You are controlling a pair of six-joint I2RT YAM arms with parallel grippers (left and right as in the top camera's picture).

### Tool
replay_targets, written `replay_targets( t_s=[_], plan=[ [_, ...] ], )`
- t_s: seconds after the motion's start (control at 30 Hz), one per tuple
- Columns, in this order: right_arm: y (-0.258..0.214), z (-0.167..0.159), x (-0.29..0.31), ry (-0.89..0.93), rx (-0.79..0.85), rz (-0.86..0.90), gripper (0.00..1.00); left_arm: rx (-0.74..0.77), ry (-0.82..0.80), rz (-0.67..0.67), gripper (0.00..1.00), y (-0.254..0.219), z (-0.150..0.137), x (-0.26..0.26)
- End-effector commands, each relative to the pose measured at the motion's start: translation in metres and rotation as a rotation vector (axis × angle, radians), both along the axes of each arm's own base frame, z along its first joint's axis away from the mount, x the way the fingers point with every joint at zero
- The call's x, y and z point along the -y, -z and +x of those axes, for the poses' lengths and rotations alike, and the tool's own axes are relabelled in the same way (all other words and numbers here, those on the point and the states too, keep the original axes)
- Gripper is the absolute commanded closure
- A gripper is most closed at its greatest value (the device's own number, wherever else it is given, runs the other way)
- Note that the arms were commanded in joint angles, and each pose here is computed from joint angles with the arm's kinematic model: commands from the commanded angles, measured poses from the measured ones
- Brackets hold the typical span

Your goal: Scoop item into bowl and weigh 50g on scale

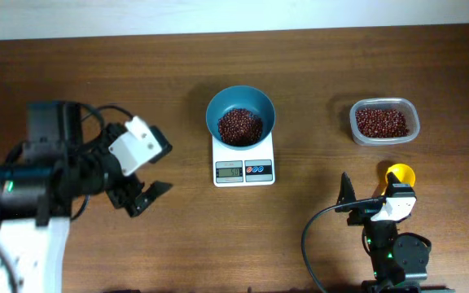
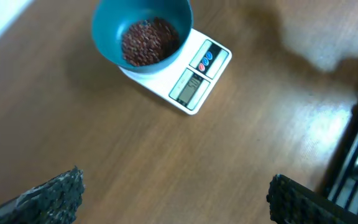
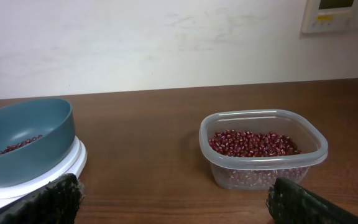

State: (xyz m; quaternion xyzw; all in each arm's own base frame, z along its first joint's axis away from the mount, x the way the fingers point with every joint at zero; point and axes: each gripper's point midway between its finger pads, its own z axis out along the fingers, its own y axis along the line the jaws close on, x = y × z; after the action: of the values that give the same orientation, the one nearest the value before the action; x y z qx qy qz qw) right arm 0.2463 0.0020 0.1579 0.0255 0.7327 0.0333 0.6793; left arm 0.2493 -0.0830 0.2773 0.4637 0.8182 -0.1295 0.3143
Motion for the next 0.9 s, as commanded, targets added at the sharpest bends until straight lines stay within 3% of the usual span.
replay_targets(
  t_s=[0.0,0.07,0.2,0.3,0.6,0.87],
  plan=[
    [0.002,0.000,-0.003,-0.015,-0.002,0.001,0.01,0.155,-0.027,0.031,0.01,-0.016,-0.030,-0.005],
    [0.002,0.000,-0.003,-0.015,-0.002,0.001,0.01,0.222,-0.178,-0.046,0.01,-0.010,-0.041,-0.009],
    [0.002,0.000,-0.003,-0.015,-0.002,0.001,0.01,0.396,-0.296,-0.162,0.01,0.016,-0.051,-0.012],
    [0.002,0.000,-0.003,-0.015,-0.002,0.001,0.01,0.392,-0.653,-0.386,0.01,0.044,-0.042,-0.038],
    [0.002,0.000,-0.003,-0.015,-0.002,0.001,0.01,0.514,-0.685,-0.394,0.01,0.072,-0.049,-0.048],
    [0.002,0.000,-0.003,-0.015,-0.002,0.001,0.01,0.517,-0.675,-0.362,0.02,0.110,-0.037,-0.050]
  ],
)
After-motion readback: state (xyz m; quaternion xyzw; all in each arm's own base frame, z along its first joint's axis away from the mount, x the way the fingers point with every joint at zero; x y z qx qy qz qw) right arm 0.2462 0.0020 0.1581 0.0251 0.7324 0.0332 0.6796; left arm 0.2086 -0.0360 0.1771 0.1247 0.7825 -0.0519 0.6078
